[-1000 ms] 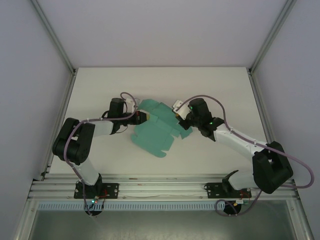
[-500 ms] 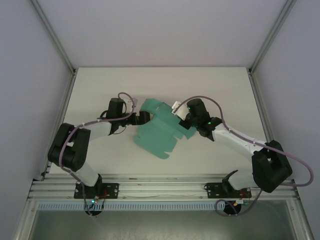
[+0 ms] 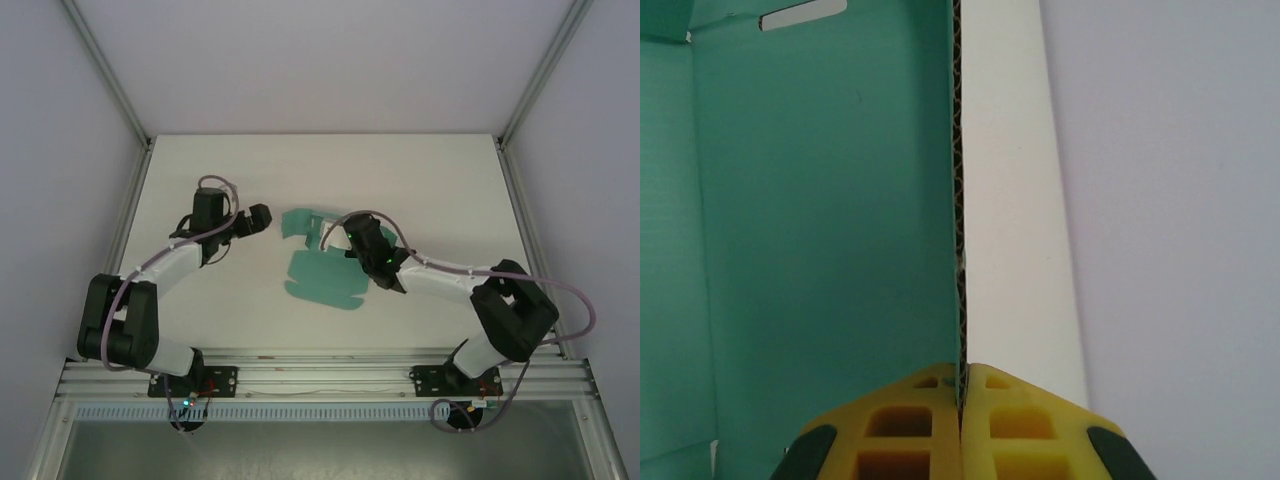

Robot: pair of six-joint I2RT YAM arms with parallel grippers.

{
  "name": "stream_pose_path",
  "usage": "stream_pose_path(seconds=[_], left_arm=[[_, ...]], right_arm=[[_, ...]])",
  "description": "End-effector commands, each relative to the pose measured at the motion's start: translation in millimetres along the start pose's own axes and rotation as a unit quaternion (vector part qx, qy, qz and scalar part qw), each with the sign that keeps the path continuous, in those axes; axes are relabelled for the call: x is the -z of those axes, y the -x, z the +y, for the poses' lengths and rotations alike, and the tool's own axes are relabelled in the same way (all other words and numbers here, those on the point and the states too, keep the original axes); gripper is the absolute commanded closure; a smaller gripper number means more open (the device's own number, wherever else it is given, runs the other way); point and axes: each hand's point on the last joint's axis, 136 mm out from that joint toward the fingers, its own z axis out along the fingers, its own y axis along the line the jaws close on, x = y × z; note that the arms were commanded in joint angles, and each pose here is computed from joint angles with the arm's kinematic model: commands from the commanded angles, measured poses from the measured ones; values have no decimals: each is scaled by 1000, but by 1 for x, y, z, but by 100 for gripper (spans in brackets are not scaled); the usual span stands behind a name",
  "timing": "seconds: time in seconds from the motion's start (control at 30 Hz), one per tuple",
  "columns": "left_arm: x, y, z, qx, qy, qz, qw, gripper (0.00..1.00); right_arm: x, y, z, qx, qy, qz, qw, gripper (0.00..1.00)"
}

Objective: Assemble paper box

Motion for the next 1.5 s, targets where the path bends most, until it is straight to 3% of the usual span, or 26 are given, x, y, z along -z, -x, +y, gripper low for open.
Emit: stream_pose_path(seconds=[0.0,0.43,0.6,0.8,1.23,1.47], left_arm=[[-9,13,15,16,47,-9,999,0],[-66,-2,-25,-50,-51,53,996,0],[-75,-18,-42,-84,-83,71,990,5],[-66,-34,-74,-116,-175,62,976,10],[-55,-60,-79,-185,-153,42,970,16],[-50,-60,-95,-229,-174,12,958,18]], right_arm=[[-2,2,-11,43,-53,11,998,100],[-14,3,1,75,-66,11,995,100],[-11,8,-1,57,-66,1,996,100],[-9,4,-2,47,-62,8,997,100],[-6,0,-4,33,-67,15,997,100],[-3,2,-2,31,-60,8,998,100]])
